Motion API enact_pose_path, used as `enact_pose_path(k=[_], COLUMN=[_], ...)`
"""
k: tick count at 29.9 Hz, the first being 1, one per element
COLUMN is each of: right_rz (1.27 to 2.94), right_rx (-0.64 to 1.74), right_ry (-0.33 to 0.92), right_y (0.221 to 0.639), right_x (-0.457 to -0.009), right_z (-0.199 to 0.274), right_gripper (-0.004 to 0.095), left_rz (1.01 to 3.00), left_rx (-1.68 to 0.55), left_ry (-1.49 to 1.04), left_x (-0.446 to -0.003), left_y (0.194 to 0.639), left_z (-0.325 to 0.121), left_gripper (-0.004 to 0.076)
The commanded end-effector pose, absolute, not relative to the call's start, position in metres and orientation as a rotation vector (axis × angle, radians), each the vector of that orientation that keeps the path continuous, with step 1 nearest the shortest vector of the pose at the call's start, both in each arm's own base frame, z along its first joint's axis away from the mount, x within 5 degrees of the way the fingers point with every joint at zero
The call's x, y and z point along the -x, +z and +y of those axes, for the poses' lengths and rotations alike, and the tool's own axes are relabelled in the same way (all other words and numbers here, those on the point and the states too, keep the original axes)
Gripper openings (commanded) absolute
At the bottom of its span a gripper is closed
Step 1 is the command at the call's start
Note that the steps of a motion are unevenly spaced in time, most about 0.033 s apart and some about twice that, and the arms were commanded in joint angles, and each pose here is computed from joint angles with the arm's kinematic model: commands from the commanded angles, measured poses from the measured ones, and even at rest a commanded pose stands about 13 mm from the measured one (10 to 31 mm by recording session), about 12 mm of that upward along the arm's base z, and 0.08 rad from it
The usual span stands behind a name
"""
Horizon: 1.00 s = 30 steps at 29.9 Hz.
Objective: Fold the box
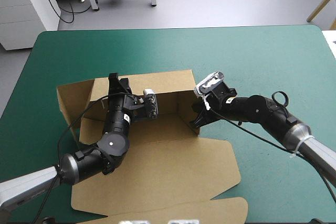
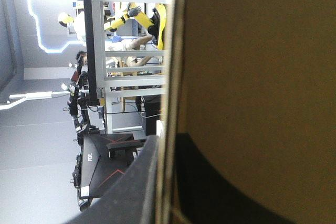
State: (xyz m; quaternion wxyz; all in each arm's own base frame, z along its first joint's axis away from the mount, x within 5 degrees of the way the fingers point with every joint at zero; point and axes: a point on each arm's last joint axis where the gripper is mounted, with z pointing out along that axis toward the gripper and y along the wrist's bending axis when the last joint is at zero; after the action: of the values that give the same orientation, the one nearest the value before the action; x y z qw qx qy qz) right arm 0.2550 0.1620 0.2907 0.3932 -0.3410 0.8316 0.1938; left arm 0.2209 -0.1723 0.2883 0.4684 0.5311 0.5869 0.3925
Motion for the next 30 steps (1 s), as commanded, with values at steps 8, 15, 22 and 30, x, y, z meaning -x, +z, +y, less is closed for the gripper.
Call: enact_pose_path(k=[8, 15, 22, 30], right_rz=[2.06, 2.071, 2.08, 2.081], right_rx=[0.82, 0.815, 0.808, 0.807], right_ry=[0.513, 0.5, 0.491, 0.489], right_y=[0.311, 0.31, 0.31, 0.31], right_x=[-0.251, -0.251, -0.252, -0.252], right_z=[0.162, 0.161, 0.16, 0.16], right_gripper=[-0.0018, -0.0018, -0.0019, -0.0019], left_rz=[1.312, 1.257, 1.351, 1.557], left_rx=[-1.224, -1.27, -1.307, -1.423], left_ry=[0.939, 0.921, 0.757, 0.427], left_x=[-0.199, -0.157, -0.113, -0.102], left_y=[0.319, 0.325, 0.352, 0.41], left_z=[-0.193, -0.211, -0.213, -0.211], left_gripper=[0.0629, 0.0644, 0.0643, 0.0559])
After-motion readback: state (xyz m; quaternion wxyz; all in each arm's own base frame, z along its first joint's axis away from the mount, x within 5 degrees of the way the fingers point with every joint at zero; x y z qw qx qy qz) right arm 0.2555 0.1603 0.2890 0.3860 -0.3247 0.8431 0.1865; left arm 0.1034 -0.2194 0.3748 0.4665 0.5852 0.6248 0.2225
